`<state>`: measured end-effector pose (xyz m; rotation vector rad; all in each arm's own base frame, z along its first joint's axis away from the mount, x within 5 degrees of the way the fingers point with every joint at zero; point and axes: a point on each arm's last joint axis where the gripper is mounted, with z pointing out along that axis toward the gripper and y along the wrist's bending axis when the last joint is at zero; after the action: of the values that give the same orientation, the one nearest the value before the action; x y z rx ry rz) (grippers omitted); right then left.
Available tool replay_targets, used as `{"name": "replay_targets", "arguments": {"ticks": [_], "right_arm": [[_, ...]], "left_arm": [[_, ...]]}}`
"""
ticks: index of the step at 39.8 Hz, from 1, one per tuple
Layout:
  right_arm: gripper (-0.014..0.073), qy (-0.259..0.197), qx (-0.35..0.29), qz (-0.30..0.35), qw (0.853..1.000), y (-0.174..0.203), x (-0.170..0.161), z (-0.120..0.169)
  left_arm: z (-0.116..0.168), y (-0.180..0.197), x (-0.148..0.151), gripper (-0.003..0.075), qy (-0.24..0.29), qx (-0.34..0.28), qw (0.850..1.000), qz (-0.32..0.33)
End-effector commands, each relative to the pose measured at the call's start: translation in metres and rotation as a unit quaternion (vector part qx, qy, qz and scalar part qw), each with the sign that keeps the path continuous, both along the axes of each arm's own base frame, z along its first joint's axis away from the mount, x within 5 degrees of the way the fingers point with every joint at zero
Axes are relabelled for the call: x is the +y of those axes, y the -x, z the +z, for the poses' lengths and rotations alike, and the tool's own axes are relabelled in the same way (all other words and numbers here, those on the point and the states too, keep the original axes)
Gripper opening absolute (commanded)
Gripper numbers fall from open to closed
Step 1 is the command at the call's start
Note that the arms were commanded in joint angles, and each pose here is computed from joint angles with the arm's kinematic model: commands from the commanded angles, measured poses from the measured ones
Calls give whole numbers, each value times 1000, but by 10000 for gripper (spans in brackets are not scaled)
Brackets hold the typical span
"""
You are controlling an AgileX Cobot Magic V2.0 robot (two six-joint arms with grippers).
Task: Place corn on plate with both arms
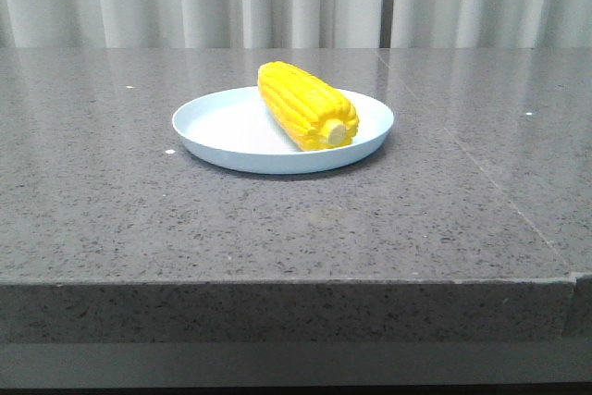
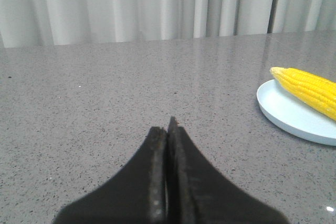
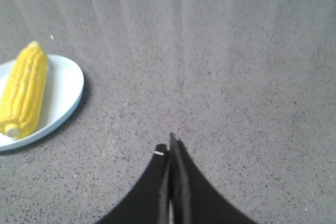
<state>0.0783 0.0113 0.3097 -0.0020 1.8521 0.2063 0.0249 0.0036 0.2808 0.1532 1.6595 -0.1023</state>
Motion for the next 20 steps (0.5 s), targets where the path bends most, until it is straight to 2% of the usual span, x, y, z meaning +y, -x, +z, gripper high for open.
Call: {"name": "replay_targets", "arguments": {"ticks": [1, 7, 20], "right_arm": [[-121, -3, -94, 1, 996, 13, -3, 10], [-121, -9, -129, 2, 992, 27, -5, 4], [-121, -10, -128, 2, 992, 27, -5, 4]], "left_arm": [[15, 3, 0, -20, 13, -50, 999, -5], [15, 3, 0, -20, 13, -50, 999, -5], [15, 3, 0, -20, 13, -50, 999, -5]]}}
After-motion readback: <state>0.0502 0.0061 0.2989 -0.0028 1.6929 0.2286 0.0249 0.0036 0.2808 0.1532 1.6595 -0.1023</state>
